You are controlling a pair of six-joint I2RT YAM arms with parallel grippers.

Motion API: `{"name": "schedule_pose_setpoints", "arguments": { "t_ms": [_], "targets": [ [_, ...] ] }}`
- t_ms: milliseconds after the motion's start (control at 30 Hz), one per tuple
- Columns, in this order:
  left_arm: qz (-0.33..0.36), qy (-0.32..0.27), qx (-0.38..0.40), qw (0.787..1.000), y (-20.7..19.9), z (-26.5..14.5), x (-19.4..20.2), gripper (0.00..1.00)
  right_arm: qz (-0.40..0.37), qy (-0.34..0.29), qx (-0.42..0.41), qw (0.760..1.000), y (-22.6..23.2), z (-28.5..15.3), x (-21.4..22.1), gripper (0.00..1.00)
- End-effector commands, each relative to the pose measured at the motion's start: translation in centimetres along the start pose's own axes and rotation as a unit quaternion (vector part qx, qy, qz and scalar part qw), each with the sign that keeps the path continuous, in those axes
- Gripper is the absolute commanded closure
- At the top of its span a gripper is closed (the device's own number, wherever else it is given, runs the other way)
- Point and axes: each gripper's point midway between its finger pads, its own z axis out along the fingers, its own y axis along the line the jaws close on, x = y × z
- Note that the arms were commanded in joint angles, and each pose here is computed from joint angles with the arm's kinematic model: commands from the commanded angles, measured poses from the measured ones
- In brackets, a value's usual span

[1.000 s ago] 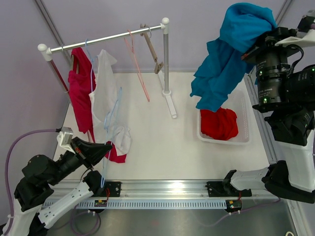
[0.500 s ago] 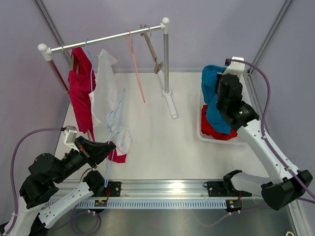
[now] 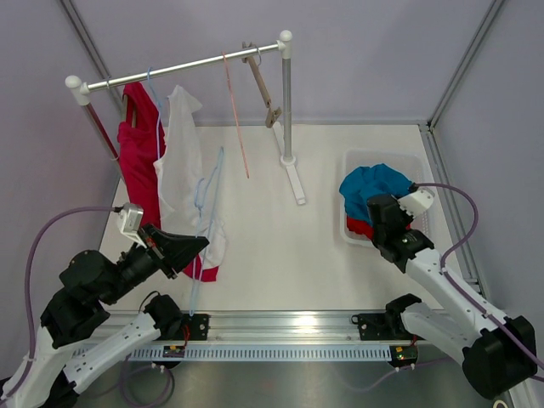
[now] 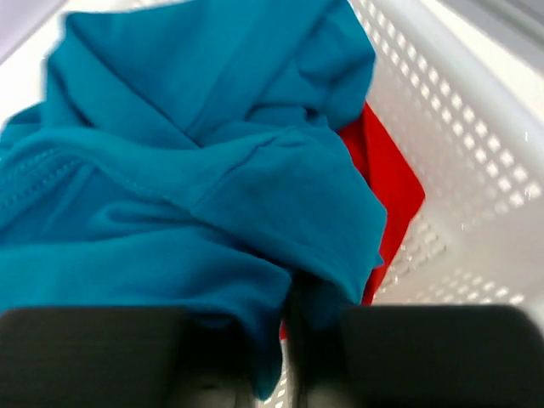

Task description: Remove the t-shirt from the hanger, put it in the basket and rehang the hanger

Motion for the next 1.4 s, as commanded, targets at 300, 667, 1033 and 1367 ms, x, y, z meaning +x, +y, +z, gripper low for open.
{"name": "schedule_pose_setpoints", "arguments": {
  "t_ms": [300, 667, 1033, 1367],
  "targets": [
    [-0.013, -0.078, -0.01, 0.997, -1.0, 1.5, -4.9, 1.0, 0.074, -0.02, -0.164, 0.983, 1.3, -9.0, -8.1, 0.17],
    [-0.021, -0.127, -0.046, 0.991, -0.3, 2.6, -7.6, 1.0, 0.036, 0.107, -0.506, 0.855, 12.6, -20.6, -8.5, 0.18],
    [-0.032, -0.132, -0.066, 0.989, 0.0, 7.5, -8.7, 1.0, -0.084, 0.062, -0.627, 0.772, 22.7, -35.0, -7.2, 0.26],
    [-0.059, -0.16, -0.085, 0.982, 0.2, 8.6, -10.5, 1.0, -0.218, 0.049, -0.596, 0.772, 28.5, -38.0, 0.8, 0.29]
  ]
}}
